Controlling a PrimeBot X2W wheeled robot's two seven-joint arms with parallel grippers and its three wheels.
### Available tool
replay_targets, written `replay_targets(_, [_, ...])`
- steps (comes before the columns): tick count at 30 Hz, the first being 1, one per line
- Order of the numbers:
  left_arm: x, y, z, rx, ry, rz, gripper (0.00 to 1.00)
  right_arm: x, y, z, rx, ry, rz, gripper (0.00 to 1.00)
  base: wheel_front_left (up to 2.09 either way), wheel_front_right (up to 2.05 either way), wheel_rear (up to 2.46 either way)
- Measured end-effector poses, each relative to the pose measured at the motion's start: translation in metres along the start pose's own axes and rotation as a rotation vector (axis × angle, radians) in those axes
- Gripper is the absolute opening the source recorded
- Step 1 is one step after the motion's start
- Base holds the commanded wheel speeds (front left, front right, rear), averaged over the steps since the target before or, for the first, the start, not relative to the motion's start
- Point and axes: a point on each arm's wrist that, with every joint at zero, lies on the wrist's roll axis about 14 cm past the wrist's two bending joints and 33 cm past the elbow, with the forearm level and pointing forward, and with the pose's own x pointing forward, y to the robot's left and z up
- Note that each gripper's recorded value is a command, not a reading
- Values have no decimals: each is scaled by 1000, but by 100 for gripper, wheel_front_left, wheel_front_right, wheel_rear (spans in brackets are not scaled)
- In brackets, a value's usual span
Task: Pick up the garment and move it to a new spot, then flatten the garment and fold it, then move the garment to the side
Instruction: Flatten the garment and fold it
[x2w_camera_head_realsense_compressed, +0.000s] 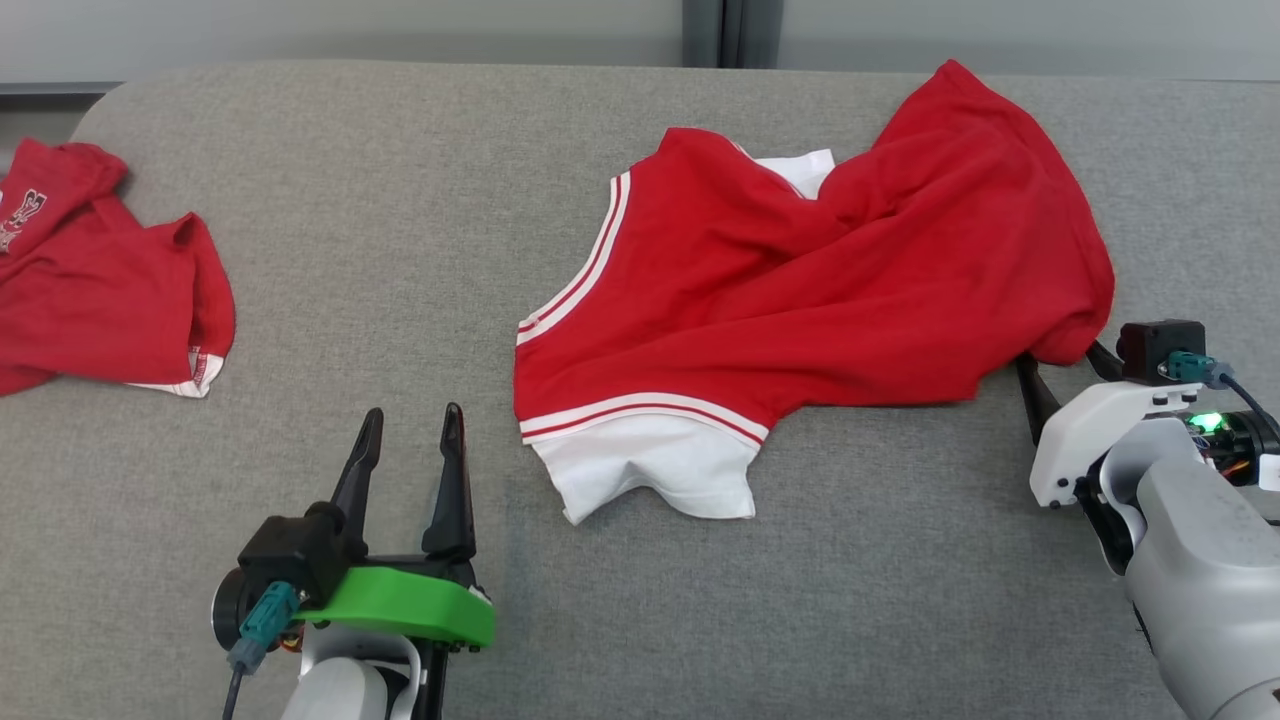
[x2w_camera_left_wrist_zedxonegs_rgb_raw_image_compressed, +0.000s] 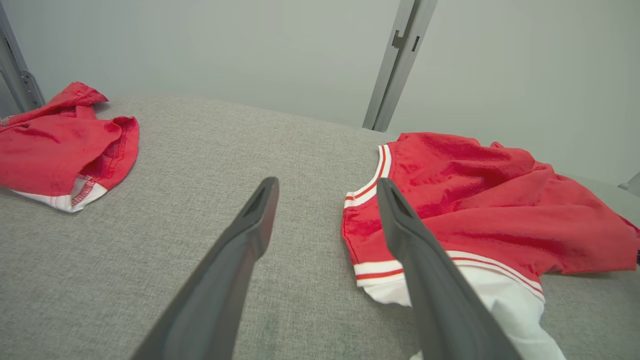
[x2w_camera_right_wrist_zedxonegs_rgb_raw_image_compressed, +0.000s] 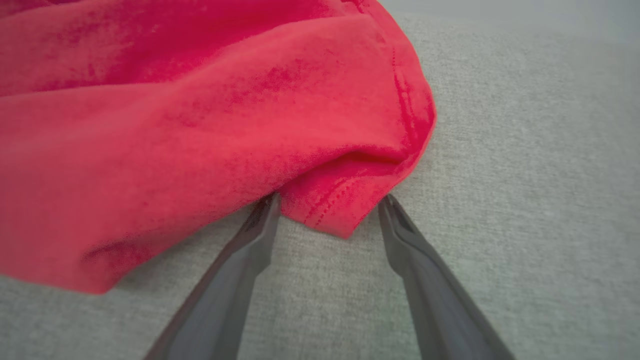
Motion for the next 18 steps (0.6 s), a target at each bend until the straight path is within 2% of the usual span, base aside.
replay_targets(1, [0, 2, -1, 1, 2, 7, 100, 3, 2, -1, 3, 5, 4, 83, 0, 0, 0])
replay_targets(2, [-1, 5, -1, 2, 4, 16, 100, 6, 5, -1, 3, 7, 10, 46, 0, 0, 0])
replay_targets(3, [-1, 8, -2, 3, 6, 25, 100, 10, 7, 1, 3, 1, 16, 32, 0, 0, 0])
replay_targets(4, [-1, 10, -2, 4, 7, 31, 100, 12, 10, 3, 3, -6, 21, 2, 0, 0, 0])
replay_targets(12, [4, 7, -4, -1, 10, 23, 100, 13, 24, 32, -49, -107, 74, 0, 0, 0, 0])
replay_targets(18, [10, -11, -8, -17, 18, -28, 100, -13, 21, 53, -83, -207, 106, 0, 0, 0, 0])
